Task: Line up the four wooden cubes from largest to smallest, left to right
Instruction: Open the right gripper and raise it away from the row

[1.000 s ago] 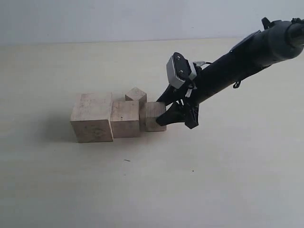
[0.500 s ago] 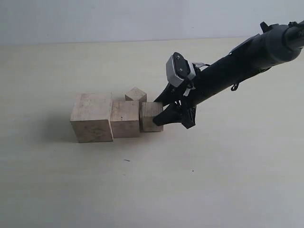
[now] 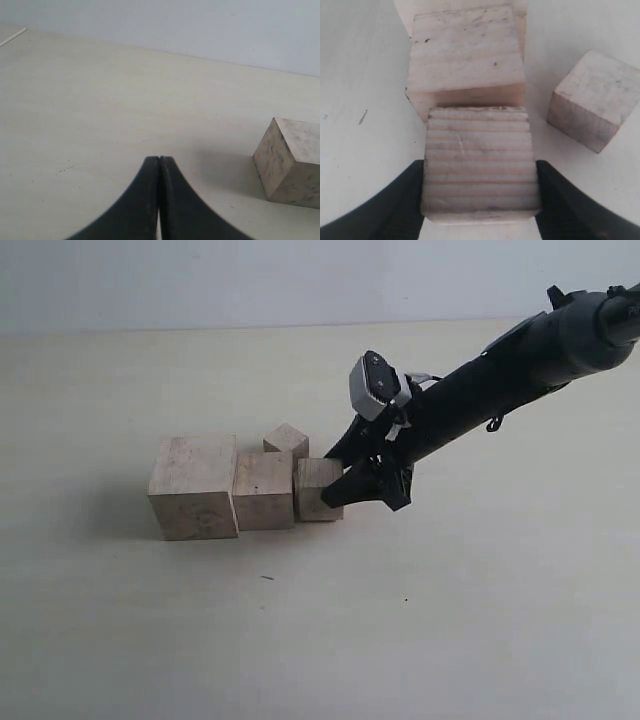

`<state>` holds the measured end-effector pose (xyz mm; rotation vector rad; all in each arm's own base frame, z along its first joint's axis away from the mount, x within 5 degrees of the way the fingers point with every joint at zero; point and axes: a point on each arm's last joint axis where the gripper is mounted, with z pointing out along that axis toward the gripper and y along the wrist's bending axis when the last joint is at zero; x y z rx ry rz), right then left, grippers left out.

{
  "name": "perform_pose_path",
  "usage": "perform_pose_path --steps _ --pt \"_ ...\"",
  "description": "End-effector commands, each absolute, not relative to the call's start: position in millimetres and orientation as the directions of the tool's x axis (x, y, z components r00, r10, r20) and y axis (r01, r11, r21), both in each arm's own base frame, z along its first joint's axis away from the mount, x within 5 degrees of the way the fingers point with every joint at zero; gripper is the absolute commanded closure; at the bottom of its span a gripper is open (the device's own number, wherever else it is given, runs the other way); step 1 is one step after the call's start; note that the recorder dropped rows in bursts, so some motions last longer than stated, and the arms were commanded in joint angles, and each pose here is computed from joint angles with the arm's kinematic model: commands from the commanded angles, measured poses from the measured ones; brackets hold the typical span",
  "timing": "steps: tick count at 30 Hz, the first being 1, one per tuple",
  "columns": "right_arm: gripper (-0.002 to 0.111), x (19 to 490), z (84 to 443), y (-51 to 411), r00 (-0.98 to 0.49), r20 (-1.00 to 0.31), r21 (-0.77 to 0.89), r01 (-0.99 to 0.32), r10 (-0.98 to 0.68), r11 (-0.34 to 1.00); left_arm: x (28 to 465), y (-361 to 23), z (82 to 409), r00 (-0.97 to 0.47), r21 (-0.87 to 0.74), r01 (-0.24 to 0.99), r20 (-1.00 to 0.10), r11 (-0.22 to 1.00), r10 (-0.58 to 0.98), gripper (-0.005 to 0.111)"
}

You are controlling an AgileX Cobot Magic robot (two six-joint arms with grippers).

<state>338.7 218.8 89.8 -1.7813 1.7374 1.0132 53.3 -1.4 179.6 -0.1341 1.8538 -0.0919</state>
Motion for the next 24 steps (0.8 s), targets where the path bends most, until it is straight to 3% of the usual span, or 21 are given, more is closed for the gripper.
perform_pose_path --steps 1,6,18,22,24 --pt "0.044 337.2 78.8 213.8 -0.060 -0.721 0.187 -0.976 -0.691 -0.111 53.0 -1.8 180.4 -0.271 -0.135 -0.037 -0.952 0.990 -0.140 0.107" --pt "0.041 338.4 89.8 214.9 -0.070 -0.732 0.180 -0.979 -0.678 -0.093 53.0 -1.8 180.4 -0.271 -0.135 -0.037 -0.952 0.990 -0.140 0.107" --pt "0.043 335.5 157.5 207.8 -0.122 -0.691 0.158 -0.987 -0.712 0.017 53.0 -1.8 180.4 -0.271 -0.135 -0.037 -0.952 0.990 -0.140 0.107" --pt "0.053 348.1 147.0 193.4 -0.389 -0.516 0.180 -0.920 -0.763 0.348 53.0 -1.8 180.4 -0.271 -0.135 -0.037 -0.952 0.990 -0.140 0.107" --pt "0.053 347.2 143.6 195.7 -0.435 -0.501 0.211 -0.900 -0.748 0.382 53.0 -1.8 180.4 -0.271 -0.135 -0.037 -0.952 0.990 -0.140 0.107"
